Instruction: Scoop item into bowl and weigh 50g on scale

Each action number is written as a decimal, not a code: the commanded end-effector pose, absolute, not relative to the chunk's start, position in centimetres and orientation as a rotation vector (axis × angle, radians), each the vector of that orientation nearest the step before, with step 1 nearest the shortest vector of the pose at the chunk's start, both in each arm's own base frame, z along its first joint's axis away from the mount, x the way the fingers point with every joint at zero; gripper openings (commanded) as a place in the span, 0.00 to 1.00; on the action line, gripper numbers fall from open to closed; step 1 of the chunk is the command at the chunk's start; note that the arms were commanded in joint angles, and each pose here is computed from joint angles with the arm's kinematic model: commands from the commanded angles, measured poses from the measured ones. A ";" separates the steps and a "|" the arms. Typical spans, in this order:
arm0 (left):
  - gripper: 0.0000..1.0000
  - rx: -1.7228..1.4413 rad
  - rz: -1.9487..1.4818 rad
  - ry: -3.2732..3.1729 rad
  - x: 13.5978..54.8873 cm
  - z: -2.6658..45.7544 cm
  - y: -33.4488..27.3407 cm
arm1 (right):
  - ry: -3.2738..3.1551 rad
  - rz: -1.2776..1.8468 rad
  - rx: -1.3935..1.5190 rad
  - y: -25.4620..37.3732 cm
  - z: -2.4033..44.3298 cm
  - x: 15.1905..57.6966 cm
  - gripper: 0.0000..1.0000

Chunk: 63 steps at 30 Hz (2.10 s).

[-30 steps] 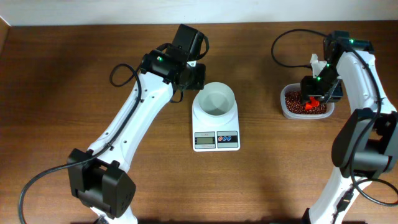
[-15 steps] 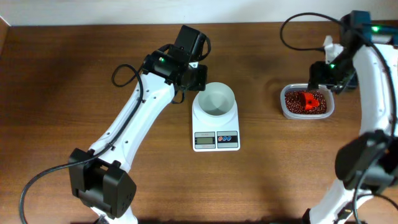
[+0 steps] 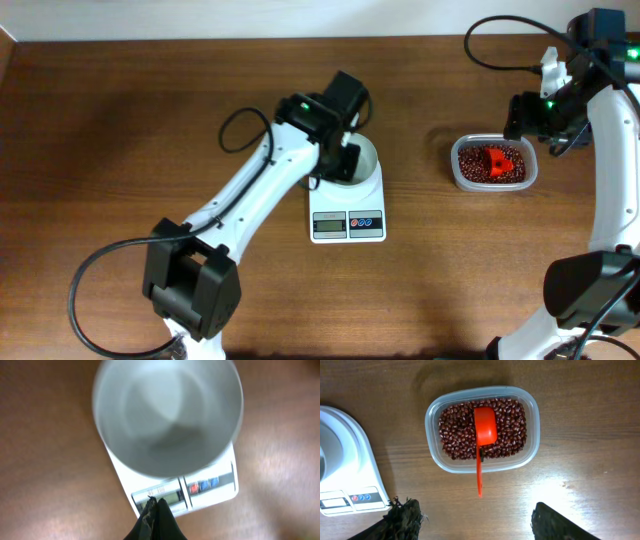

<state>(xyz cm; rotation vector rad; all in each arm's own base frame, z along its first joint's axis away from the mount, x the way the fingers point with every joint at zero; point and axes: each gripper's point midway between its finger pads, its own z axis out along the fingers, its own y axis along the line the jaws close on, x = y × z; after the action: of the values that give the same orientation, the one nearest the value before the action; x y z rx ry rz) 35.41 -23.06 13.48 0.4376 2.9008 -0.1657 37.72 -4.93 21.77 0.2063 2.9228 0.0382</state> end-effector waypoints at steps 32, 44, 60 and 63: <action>0.00 0.655 -0.105 2.543 29.8 9.0 -26.4 | 2.882 -0.007 0.222 -5.5 23.3 37.4 0.99; 0.00 0.569 -0.122 2.575 29.4 7.8 -26.1 | 2.882 -0.007 0.222 -5.5 23.3 37.4 0.99; 0.00 0.531 -0.182 2.515 29.2 4.5 -27.0 | 2.882 -0.007 0.222 -5.5 23.3 37.4 0.99; 0.00 0.561 -0.167 2.519 29.2 3.6 -27.1 | 2.882 -0.007 0.222 -5.5 23.3 37.4 0.99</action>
<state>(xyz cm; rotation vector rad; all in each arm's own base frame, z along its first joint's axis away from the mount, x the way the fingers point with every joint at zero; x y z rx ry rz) 29.37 -27.37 5.01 0.5305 2.5084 -0.2113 37.52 -5.25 21.95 0.2165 2.9218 0.0102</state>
